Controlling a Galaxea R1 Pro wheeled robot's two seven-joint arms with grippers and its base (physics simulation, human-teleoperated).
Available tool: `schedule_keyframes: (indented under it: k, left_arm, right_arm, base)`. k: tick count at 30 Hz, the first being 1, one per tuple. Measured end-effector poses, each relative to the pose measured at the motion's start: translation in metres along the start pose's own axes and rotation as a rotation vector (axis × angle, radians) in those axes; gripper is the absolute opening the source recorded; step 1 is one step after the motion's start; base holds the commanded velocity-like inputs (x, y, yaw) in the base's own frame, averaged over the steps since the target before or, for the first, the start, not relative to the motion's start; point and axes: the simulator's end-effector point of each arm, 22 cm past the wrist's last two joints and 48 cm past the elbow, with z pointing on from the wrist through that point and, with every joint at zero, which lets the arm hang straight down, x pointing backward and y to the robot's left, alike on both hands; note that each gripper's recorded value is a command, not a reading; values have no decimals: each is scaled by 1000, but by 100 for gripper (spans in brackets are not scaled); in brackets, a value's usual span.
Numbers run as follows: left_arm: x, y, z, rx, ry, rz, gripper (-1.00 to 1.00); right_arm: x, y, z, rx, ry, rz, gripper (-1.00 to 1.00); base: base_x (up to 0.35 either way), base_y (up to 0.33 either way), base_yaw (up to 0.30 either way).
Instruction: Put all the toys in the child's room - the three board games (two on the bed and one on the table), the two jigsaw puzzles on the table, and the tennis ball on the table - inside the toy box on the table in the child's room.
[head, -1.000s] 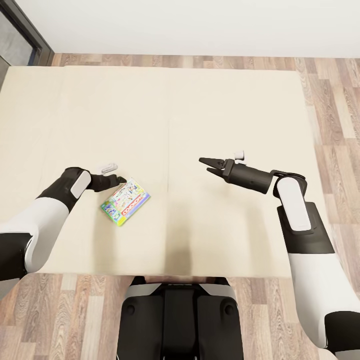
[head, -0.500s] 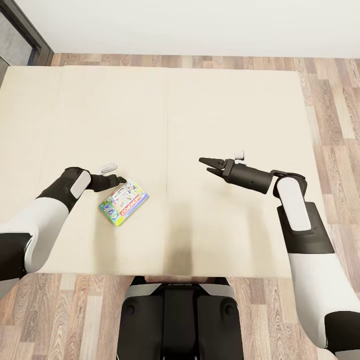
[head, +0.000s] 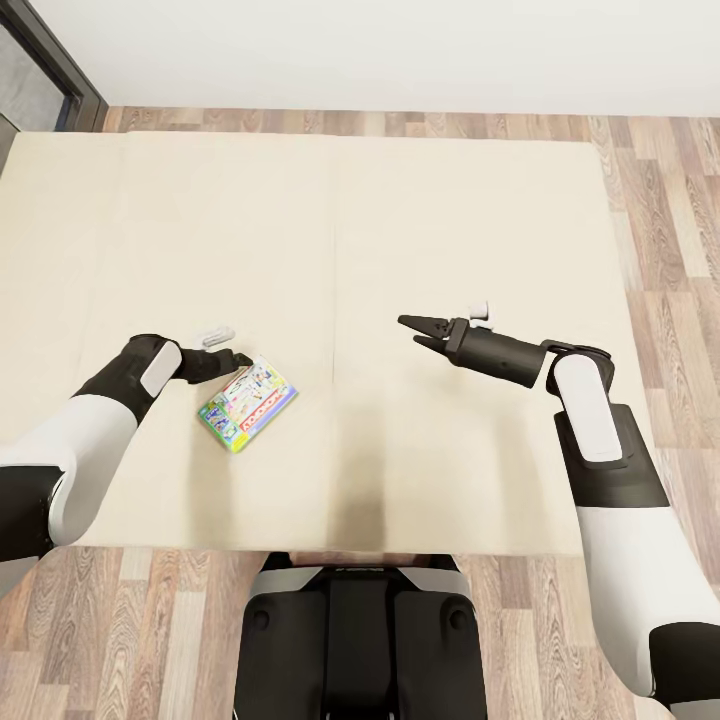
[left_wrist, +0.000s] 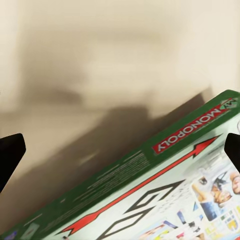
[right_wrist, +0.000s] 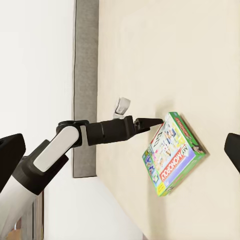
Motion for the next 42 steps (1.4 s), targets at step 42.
schedule_keyframes:
  k: [42]
  left_arm:
    - [40, 5, -1, -48, 167, 44, 100]
  right_arm:
    - [-1, 3, 0, -3, -3, -2, 100]
  base:
    - [0, 0, 0]
